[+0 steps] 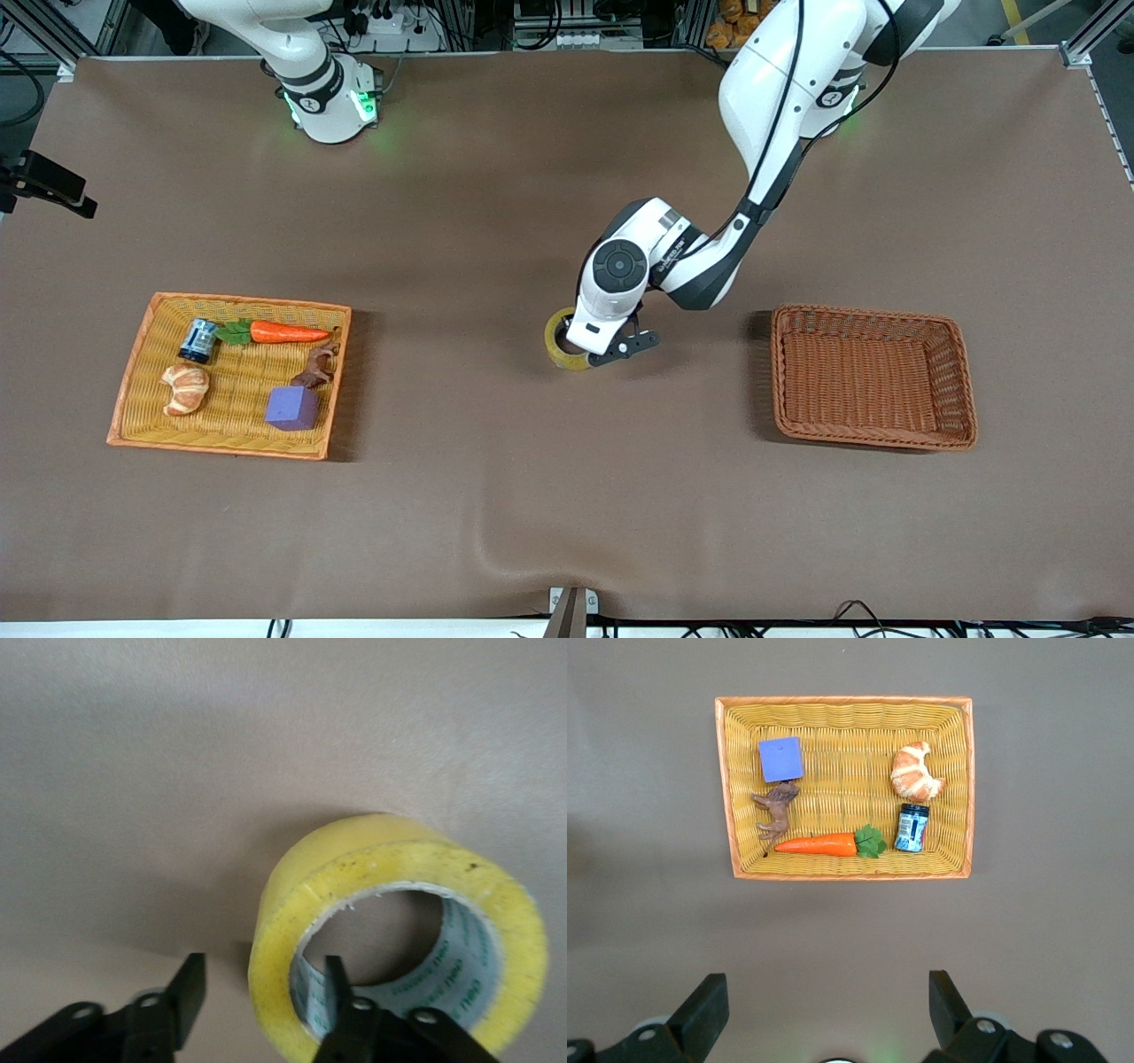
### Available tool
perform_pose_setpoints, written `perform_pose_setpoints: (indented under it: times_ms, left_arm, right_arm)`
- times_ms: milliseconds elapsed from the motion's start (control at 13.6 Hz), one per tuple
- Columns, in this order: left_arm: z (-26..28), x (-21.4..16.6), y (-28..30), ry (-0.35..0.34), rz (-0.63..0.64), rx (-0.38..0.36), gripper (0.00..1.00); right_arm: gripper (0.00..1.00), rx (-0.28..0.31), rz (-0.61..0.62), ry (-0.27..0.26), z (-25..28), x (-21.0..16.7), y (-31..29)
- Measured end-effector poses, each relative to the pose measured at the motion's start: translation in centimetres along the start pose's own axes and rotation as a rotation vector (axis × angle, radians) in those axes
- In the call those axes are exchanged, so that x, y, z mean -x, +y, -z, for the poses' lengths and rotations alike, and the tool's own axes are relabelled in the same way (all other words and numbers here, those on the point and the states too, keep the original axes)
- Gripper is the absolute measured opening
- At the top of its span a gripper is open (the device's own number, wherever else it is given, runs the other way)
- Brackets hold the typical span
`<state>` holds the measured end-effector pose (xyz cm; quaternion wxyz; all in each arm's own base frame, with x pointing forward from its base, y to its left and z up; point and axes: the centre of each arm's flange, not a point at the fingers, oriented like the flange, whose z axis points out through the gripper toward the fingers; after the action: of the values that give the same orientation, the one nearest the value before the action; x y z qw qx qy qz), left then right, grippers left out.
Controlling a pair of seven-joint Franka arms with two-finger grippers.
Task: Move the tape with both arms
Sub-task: 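Grasp the tape roll with the left gripper and lift it, then carry the tape into the brown basket and open the left gripper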
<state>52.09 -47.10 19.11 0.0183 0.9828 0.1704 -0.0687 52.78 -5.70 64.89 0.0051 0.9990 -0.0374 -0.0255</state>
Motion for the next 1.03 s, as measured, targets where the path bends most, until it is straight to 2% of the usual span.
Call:
perform_pose_setpoints:
  times_ms: [221,442,663,884,1032]
  left_arm:
    - [0.0,-0.6,0.1,0.013,0.006,0.018,0.22]
    - [2.4,-2.7,-0.2,0.043,0.031,0.051,0.22]
    - [9.1,-6.8,-2.8,0.091,0.028,0.083,0.22]
    - [16.8,-10.2,-7.3,0.11,-0.056,0.062,0.22]
    - [19.7,-12.5,-11.4,0.09,-0.084,0.02,0.22]
  right_arm:
    - [1.0,0.001,0.001,-0.004,-0.2,-0.1,0.0]
    - [1.0,0.001,-0.001,-0.006,-0.3,-0.2,0.1]
    - [1.0,0.001,-0.002,-0.006,-0.3,-0.2,0.2]
    - [1.0,0.001,0.002,-0.01,-0.4,-0.3,0.0]
    - [1.0,0.001,0.002,-0.01,-0.4,-0.3,0.0]
